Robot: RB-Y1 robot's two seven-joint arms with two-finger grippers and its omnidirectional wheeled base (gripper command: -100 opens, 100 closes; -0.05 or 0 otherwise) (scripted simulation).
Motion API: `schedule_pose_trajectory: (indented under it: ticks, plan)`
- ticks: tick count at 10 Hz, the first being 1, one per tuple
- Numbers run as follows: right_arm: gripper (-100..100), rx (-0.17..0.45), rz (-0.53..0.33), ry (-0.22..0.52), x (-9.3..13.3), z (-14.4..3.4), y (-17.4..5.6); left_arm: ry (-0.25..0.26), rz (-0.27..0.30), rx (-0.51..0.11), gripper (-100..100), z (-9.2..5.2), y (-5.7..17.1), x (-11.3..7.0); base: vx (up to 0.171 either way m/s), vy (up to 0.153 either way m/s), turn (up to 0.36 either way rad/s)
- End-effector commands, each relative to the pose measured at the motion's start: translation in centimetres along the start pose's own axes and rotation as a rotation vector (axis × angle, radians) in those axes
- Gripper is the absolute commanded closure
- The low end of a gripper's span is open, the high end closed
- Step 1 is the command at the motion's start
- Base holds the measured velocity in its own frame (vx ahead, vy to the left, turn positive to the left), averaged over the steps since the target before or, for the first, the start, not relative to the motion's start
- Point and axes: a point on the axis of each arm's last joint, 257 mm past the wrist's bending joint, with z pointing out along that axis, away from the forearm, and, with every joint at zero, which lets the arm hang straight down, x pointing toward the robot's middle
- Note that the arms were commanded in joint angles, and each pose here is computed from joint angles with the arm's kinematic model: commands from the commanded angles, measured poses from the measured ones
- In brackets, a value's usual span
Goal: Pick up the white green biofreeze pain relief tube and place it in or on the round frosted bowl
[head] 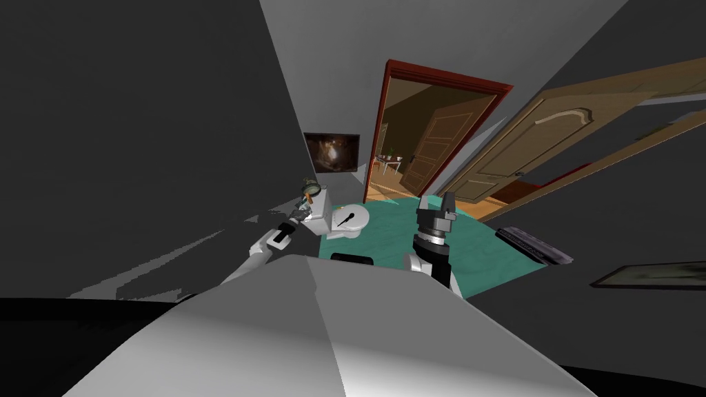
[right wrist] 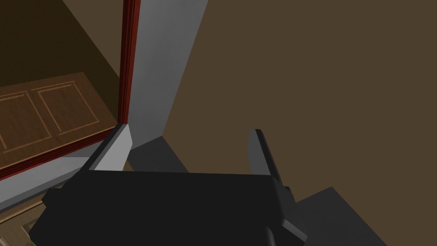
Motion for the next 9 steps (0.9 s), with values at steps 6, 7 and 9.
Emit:
schedule_pose_trajectory:
  ticks: [6,7,9]
  plan:
    - [0,0.0,0.0,0.0,0.0,0.0,0.0,0.008,0.009,0.009,100,-5.0,0.3,-1.0,0.049,-0.017,-0.021]
    - [0,0.0,0.0,0.0,0.0,0.0,0.0,0.01,0.011,0.018,100,-5.8,-0.3,-0.9,0.091,-0.023,-0.026]
    - [0,0.0,0.0,0.0,0.0,0.0,0.0,0.012,0.011,0.018,100,-6.0,-0.4,-0.9,0.021,-0.01,-0.001]
